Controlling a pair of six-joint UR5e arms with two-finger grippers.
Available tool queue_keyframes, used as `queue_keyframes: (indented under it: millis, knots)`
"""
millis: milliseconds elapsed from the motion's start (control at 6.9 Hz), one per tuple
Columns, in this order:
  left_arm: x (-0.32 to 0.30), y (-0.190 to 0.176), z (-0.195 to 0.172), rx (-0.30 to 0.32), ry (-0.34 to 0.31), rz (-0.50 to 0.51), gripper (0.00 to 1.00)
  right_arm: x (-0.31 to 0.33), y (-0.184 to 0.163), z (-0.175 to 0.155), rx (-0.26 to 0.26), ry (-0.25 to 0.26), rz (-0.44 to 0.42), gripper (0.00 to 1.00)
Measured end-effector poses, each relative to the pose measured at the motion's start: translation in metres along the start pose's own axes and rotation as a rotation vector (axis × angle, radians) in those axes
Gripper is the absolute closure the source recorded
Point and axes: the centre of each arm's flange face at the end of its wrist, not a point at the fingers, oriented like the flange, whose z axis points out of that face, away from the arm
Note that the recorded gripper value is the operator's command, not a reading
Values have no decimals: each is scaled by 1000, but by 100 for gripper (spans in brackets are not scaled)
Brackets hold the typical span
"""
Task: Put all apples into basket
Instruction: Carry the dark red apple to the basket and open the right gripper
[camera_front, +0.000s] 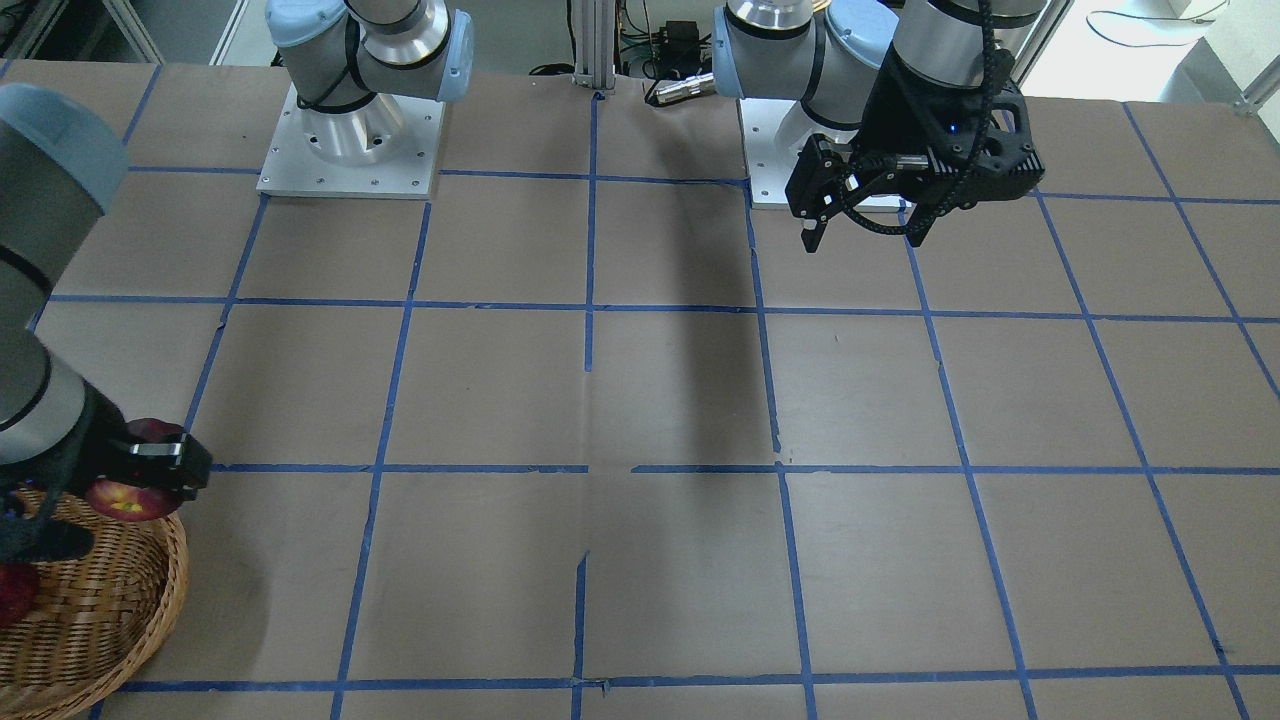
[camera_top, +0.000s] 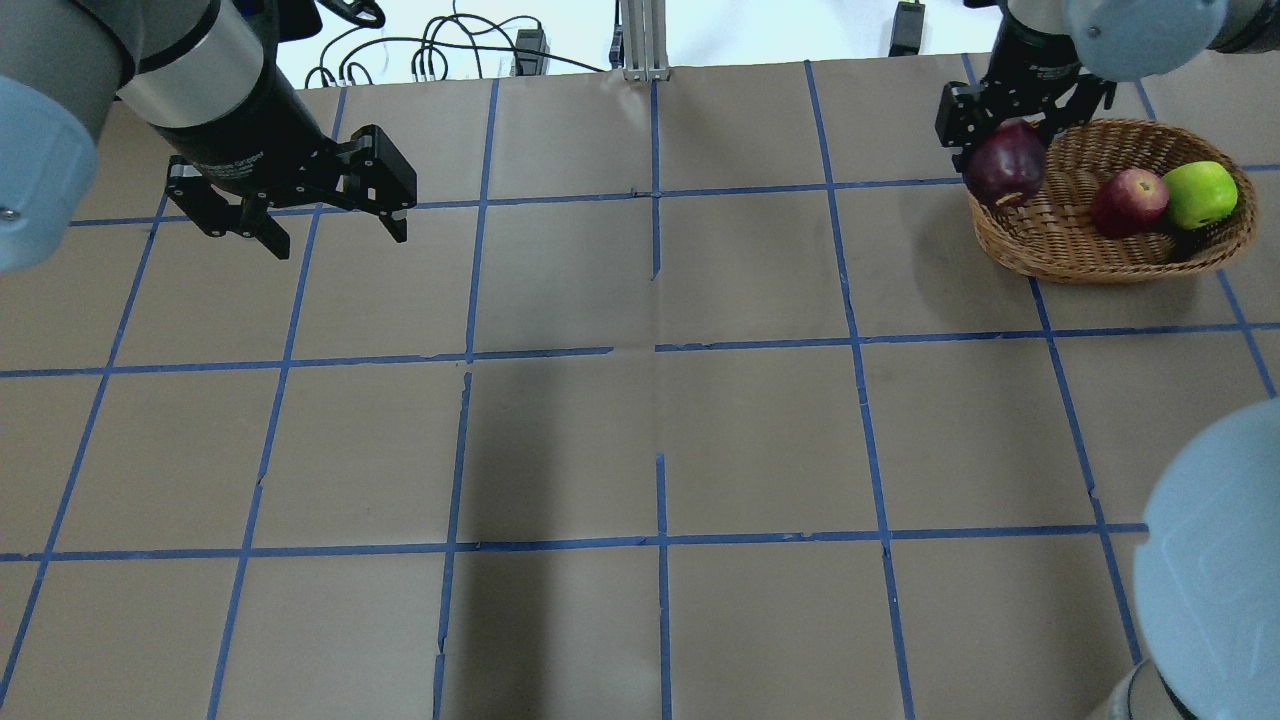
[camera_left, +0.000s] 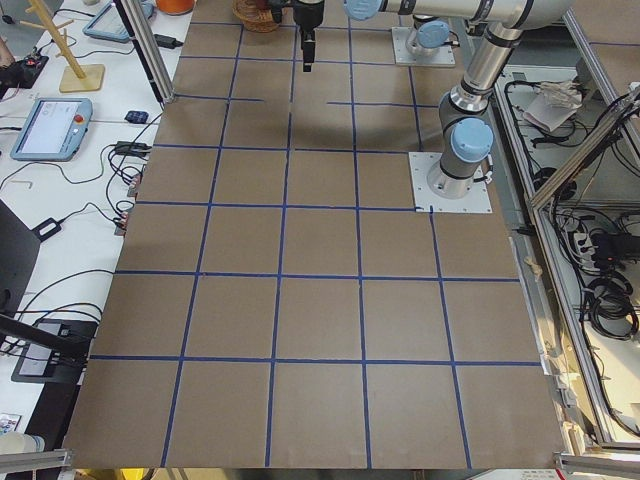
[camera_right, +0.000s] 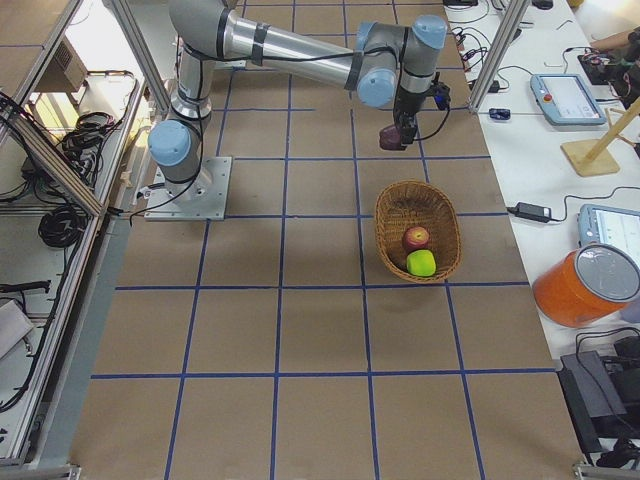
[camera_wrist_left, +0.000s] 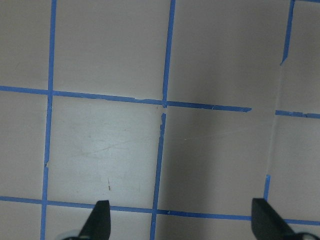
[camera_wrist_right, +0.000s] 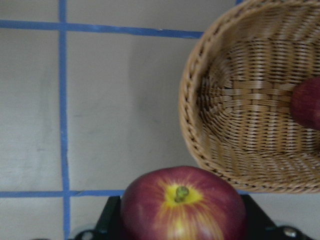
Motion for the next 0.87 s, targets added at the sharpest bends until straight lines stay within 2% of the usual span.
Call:
queue_keyframes:
  millis: [145, 290, 435, 580, 870]
  knots:
    - [0, 0, 0, 0, 0, 0, 0, 41, -11, 29, -6, 8, 11, 84]
    - [0, 0, 0, 0, 0, -1, 0, 68, -25, 61, 2, 14, 21, 49]
    - [0, 0, 0, 0, -1, -1, 0, 80, -38, 90, 20, 20, 23, 0]
    - [-1, 0, 0, 0, -1, -1, 0, 84, -45, 108, 37, 24, 17, 0]
    - [-1, 0, 0, 0, -2, -1, 0, 86, -47, 115, 40, 30, 8, 0]
